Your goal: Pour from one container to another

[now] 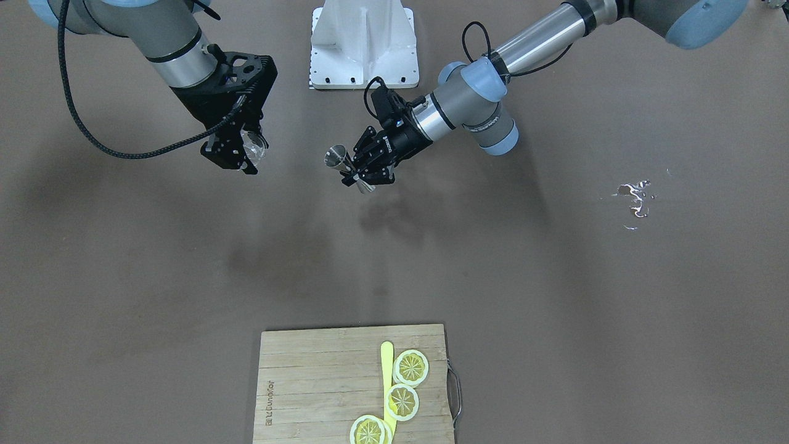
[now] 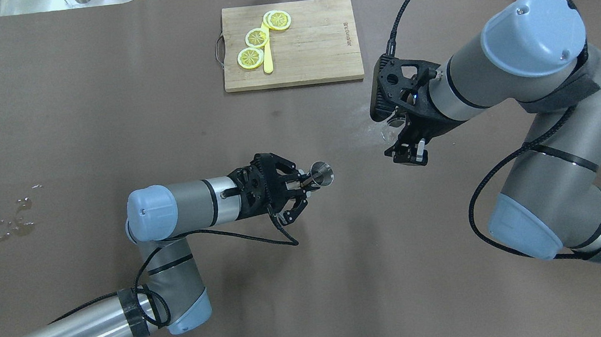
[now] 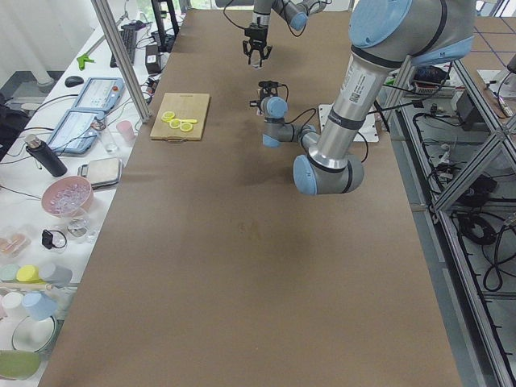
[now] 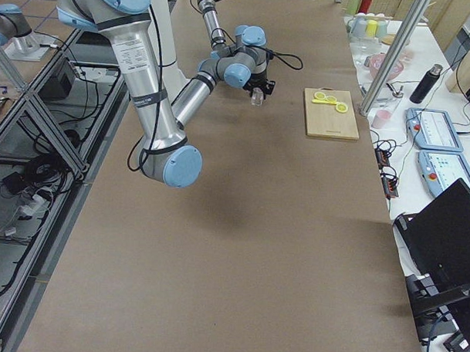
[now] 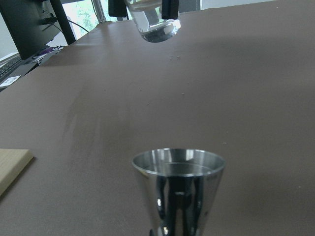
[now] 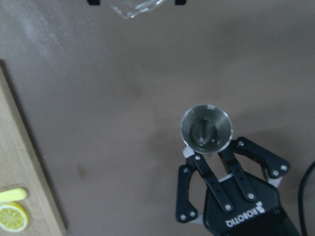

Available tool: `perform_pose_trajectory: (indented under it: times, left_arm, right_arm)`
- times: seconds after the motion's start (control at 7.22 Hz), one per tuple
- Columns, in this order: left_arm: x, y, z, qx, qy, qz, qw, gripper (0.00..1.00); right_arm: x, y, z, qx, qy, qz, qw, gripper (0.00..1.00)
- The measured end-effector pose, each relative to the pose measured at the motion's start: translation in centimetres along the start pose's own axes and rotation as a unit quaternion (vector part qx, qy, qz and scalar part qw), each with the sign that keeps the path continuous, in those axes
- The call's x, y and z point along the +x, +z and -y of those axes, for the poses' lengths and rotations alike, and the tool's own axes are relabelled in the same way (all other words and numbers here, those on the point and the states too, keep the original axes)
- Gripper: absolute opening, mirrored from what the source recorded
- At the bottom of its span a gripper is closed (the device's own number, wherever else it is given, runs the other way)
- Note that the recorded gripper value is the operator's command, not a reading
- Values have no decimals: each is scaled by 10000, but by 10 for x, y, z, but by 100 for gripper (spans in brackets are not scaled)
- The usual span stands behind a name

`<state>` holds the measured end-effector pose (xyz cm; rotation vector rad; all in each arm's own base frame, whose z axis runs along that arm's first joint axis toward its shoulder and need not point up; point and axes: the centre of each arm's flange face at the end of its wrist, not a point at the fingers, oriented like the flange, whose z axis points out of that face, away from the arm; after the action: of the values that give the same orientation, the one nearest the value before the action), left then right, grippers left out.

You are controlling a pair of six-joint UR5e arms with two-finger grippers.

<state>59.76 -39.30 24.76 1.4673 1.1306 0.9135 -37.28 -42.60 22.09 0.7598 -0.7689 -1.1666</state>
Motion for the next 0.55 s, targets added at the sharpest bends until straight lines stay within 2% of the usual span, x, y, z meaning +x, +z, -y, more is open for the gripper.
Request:
perform_pose_trajectory:
  times: [0.55]
  left_arm:
    - [5,21,10,11,-35,-111,9999,0]
  right_arm:
    - [-10,5,17,-149,115,602,9980,0]
